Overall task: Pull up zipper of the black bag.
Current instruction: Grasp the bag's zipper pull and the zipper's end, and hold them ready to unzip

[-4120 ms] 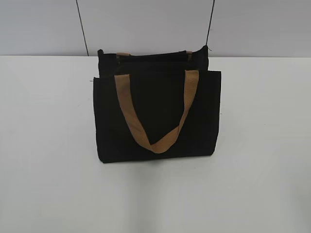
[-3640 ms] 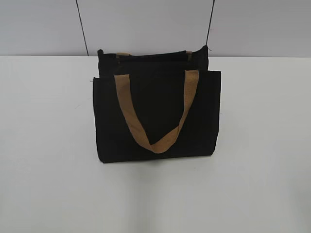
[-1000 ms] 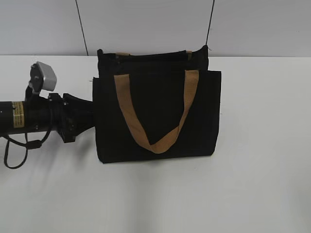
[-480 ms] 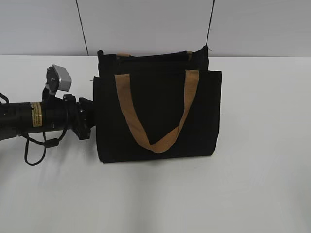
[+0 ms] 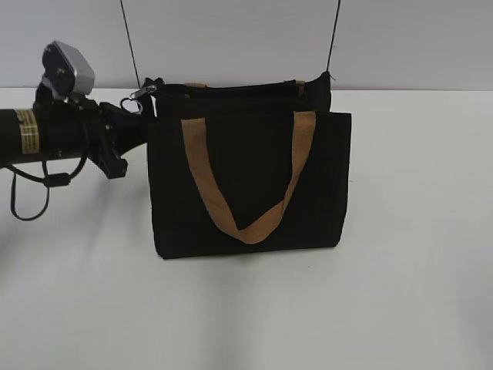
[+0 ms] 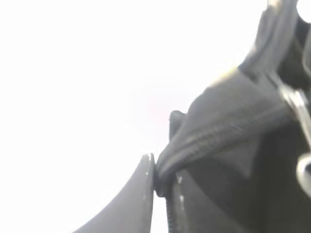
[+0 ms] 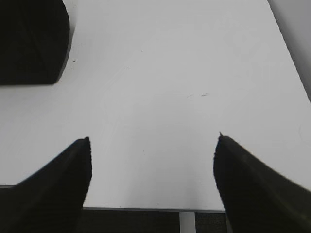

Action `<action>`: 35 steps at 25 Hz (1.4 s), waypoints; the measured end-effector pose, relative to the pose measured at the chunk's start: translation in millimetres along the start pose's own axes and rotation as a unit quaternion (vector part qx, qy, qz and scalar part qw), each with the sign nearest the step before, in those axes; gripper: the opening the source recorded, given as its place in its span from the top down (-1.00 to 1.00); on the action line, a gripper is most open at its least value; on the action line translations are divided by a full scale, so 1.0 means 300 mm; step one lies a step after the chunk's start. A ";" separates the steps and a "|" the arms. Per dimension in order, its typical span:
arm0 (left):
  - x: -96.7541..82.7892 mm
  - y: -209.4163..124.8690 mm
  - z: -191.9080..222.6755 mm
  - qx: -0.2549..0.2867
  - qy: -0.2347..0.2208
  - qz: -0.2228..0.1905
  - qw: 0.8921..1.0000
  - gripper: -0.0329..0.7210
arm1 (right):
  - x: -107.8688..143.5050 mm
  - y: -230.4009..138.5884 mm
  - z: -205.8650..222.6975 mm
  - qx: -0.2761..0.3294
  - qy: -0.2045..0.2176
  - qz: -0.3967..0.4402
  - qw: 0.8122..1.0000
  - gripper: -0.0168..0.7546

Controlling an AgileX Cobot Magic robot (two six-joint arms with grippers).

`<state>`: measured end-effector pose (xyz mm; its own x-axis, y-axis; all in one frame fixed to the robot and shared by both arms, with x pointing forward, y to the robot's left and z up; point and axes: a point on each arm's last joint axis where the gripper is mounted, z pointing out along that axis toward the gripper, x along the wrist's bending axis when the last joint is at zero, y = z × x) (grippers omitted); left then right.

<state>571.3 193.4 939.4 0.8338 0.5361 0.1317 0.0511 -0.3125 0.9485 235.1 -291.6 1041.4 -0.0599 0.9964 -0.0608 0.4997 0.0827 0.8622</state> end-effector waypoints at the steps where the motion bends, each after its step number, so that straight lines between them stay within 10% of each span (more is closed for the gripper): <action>1: 0.005 0.032 -0.016 0.002 0.013 0.013 1.000 0.85 | 0.000 0.000 0.000 0.000 0.000 0.000 1.000 -0.59; 6: 0.019 0.155 -0.092 0.012 0.068 0.053 0.996 0.85 | 0.000 0.000 0.000 0.000 0.000 0.000 1.000 -0.59; 23: 0.002 0.237 -0.151 0.015 0.082 -0.005 0.996 0.85 | 0.009 0.009 -0.004 -0.006 0.015 0.019 1.000 -0.59; 35: 0.000 0.239 -0.151 0.012 0.080 -0.014 0.997 0.85 | 0.010 0.271 0.144 -0.007 0.086 0.088 0.992 -0.59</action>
<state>550.2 206.5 1020.3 0.7339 0.6623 0.1509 0.0883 -0.3133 0.9455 312.8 -280.9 1089.5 -0.1208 0.9768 0.1770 0.5030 -0.0935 0.8592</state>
